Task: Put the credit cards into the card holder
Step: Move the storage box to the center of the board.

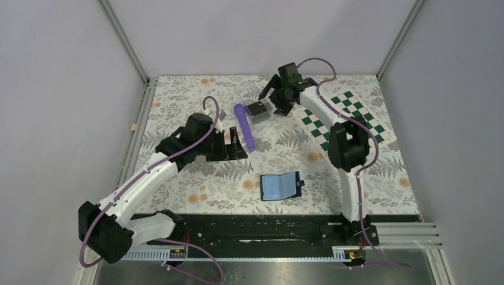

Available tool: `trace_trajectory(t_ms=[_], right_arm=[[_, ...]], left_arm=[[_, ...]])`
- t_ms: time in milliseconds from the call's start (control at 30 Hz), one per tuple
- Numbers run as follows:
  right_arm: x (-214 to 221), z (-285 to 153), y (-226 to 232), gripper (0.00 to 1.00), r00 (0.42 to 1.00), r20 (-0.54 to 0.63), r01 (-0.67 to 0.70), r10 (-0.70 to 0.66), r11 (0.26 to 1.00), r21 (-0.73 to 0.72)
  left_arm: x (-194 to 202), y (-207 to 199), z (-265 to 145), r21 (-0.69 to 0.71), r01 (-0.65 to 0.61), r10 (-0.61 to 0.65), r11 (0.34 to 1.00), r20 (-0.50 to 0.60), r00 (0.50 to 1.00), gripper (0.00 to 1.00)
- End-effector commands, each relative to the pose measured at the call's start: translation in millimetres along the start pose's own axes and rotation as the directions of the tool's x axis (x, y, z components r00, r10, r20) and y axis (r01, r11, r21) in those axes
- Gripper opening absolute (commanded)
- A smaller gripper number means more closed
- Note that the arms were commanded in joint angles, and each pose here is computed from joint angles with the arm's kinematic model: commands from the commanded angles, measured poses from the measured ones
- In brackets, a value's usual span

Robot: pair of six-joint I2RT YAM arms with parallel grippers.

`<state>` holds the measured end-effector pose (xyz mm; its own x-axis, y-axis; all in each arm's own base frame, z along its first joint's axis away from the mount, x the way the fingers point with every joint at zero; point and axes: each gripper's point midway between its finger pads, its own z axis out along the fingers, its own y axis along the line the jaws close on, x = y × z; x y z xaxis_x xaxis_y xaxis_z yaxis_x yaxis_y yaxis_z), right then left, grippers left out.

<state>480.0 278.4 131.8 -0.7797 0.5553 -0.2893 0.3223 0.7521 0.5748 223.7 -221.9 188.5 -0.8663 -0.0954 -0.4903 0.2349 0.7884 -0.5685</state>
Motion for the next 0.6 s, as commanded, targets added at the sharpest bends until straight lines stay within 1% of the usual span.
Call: trace_trajectory(t_ms=[0, 67, 100, 133, 200, 267, 400, 533, 567], right_arm=[[-3.0, 17.1, 6.9, 0.92, 0.981, -0.098, -0.166, 0.170, 0.985, 0.041], [-3.8, 32.7, 3.9, 0.90, 0.975, -0.112, -0.185, 0.193, 0.980, 0.077], [-6.2, 33.2, 7.1, 0.88, 0.974, -0.115, -0.186, 0.195, 0.979, 0.086], [-2.4, 40.6, -0.4, 0.87, 0.970, -0.132, -0.188, 0.203, 0.975, 0.118], [-3.3, 45.6, 1.5, 0.82, 0.966, -0.153, -0.189, 0.207, 0.974, 0.125], [-2.2, 50.0, -5.4, 0.79, 0.963, -0.171, -0.184, 0.209, 0.971, 0.150], [-0.3, 50.0, -19.5, 0.71, 0.961, -0.196, -0.160, 0.194, 0.971, 0.175], [7.9, 47.2, -31.7, 0.61, 0.961, -0.244, -0.086, 0.132, 0.978, 0.191], [10.0, 47.8, -31.9, 0.55, 0.959, -0.260, -0.069, 0.115, 0.981, 0.180]], left_arm=[[-1.1, -5.0, -0.2, 0.066, -0.035, 0.034, 0.997, 0.014, 0.999, 0.93], [2.3, -4.0, 1.3, 0.077, -0.035, 0.034, 0.996, 0.006, 0.999, 0.93], [3.4, -4.2, 1.0, 0.083, -0.034, 0.034, 0.996, 0.005, 0.999, 0.92], [4.1, -4.4, 0.9, 0.088, -0.034, 0.034, 0.996, 0.005, 0.999, 0.92], [5.0, -4.4, 0.7, 0.096, -0.034, 0.034, 0.995, 0.004, 0.999, 0.92], [6.0, -4.7, -0.2, 0.102, -0.039, 0.039, 0.994, 0.004, 0.999, 0.92], [6.0, -3.8, -1.9, 0.108, -0.047, 0.046, 0.993, 0.013, 0.999, 0.92], [5.6, -3.9, -2.5, 0.116, -0.051, 0.050, 0.992, 0.014, 0.999, 0.92], [5.3, -4.0, -2.6, 0.117, -0.052, 0.050, 0.992, 0.015, 0.999, 0.92]])
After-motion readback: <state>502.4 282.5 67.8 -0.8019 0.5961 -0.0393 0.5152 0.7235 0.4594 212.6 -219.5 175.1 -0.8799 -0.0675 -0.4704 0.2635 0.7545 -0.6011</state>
